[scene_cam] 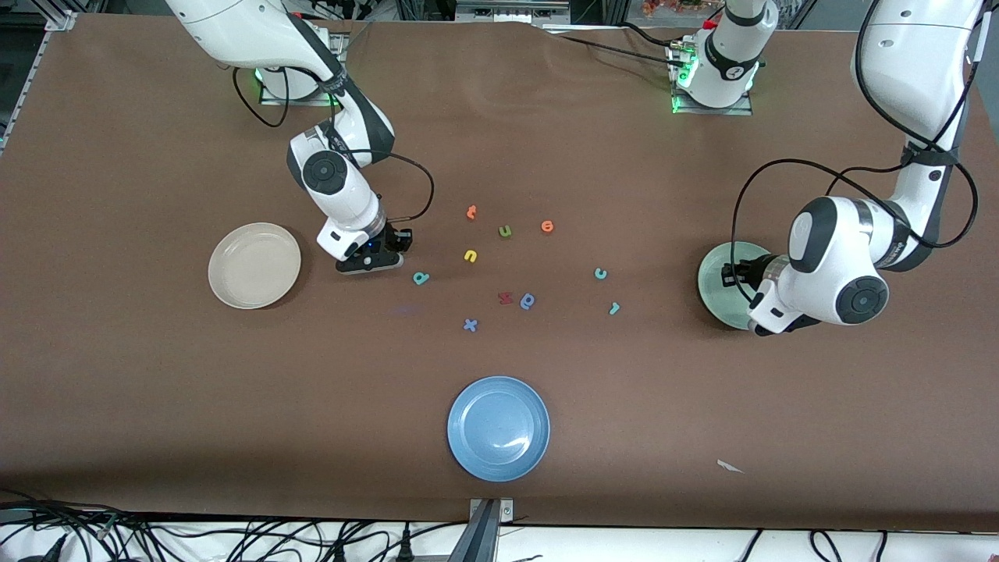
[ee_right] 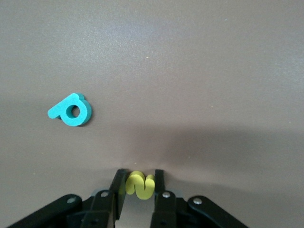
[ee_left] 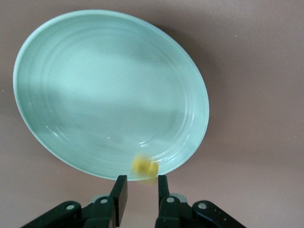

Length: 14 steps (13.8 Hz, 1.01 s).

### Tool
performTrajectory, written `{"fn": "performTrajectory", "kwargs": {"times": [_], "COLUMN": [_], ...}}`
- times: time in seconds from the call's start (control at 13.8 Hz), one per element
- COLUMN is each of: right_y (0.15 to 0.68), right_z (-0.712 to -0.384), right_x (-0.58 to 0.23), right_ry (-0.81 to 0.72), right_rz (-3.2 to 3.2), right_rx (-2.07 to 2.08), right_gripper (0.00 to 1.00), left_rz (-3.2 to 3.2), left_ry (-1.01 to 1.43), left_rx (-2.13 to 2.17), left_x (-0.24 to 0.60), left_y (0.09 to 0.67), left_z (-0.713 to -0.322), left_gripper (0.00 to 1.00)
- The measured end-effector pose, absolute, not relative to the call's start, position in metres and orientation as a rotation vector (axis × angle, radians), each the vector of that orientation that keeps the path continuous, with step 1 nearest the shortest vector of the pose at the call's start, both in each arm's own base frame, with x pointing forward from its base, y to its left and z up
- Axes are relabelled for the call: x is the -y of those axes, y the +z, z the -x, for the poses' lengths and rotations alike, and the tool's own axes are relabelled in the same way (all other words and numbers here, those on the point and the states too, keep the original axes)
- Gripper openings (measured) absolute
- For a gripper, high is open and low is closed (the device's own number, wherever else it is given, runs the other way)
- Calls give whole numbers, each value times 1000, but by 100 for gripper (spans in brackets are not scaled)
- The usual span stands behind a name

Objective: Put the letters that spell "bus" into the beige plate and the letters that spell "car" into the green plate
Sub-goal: 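Place the yellow a in the green plate while the right gripper carries z, then release the yellow z onto the cream plate while the left gripper reaches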

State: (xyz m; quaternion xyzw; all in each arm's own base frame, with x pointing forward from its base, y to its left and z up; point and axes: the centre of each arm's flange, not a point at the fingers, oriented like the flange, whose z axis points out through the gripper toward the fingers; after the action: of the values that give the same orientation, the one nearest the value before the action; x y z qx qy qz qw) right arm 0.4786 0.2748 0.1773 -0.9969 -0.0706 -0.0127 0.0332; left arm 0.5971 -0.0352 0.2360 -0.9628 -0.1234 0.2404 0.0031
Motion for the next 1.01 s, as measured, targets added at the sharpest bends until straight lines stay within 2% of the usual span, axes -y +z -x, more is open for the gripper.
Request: {"fn": "performTrajectory", "kwargs": {"times": [0.22,0.51,0.72,1.01], "right_y": [194,241,258,268], "right_z": [-483,-506,-524,-541], "right_x": [-269,-219,-161,-73], "right_ry": [-12,13,31,56], "right_rz": [3085,3107,3097,3055], "right_rx": [293,422,559,762], "right_gripper": [28,28,28,28], "left_rz": [3026,3096,3126,3041], "left_ry": [735,631,466,381], "left_rx": [386,631,872,1135], "left_x": [36,61,102,167], "left_y": [240,271,281,251], "left_z": [-601,-626,-643,-642], "left_gripper": [58,99,100,100]}}
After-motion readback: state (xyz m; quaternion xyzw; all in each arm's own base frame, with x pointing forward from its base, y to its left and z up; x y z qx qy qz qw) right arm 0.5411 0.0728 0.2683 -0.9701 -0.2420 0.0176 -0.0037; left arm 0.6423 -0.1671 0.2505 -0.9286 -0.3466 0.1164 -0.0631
